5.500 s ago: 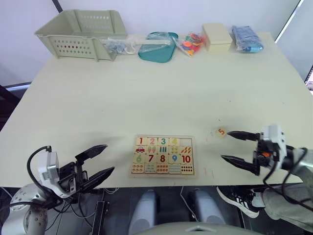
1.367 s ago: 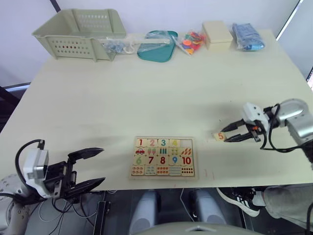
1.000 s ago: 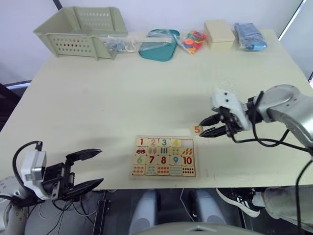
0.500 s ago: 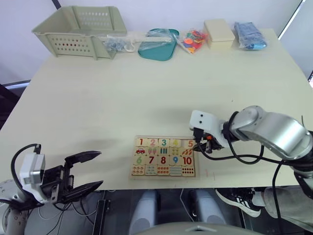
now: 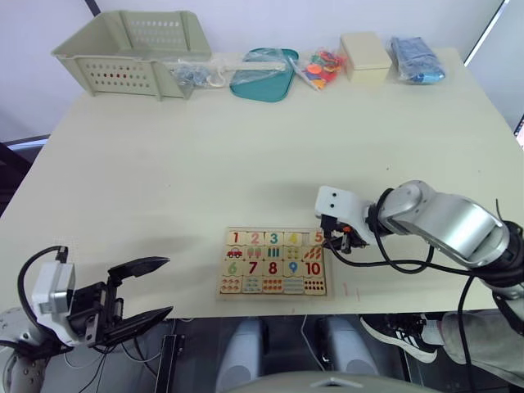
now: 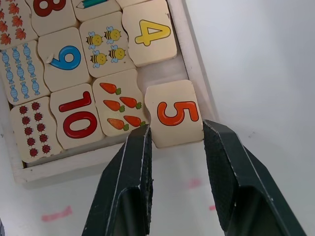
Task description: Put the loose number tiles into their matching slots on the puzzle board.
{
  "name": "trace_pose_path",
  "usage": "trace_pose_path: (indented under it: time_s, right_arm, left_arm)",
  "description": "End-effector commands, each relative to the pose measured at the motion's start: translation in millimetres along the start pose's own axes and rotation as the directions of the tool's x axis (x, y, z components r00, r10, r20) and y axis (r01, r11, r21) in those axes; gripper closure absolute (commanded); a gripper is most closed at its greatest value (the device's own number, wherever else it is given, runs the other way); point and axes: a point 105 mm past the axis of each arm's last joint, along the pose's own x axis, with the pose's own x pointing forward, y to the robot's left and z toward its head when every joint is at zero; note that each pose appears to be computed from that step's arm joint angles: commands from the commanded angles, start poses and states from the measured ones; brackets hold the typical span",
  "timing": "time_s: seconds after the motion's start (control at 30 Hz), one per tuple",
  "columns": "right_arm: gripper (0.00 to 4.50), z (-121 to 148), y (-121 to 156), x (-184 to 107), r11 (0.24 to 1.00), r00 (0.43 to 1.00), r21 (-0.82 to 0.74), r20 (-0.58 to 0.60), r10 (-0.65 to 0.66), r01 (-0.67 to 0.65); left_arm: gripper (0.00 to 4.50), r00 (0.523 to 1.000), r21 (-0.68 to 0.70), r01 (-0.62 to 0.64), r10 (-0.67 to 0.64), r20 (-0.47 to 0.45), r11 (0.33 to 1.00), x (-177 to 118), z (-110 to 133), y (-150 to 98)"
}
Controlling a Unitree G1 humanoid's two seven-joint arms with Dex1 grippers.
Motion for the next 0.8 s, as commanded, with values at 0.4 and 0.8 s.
trace_pose_path:
  time_s: [0.4,0.8]
  right_arm:
    - [3.52,11.3,2.7,2.5,0.998,0.999,-0.060,0.029,0.013,-0.012]
    - [3.52,10.4,4.6,4.0,0.998,1.000,-0.059,0.024,0.016,-0.015]
  left_arm:
    - [0.00,1.000,0.040,-0.002,0.002,0.008,0.999,-3.6,9.4,-0.8]
    - [0.00,1.000,0.041,0.000,0.000,0.008,0.999,-3.5,8.8,-0.9]
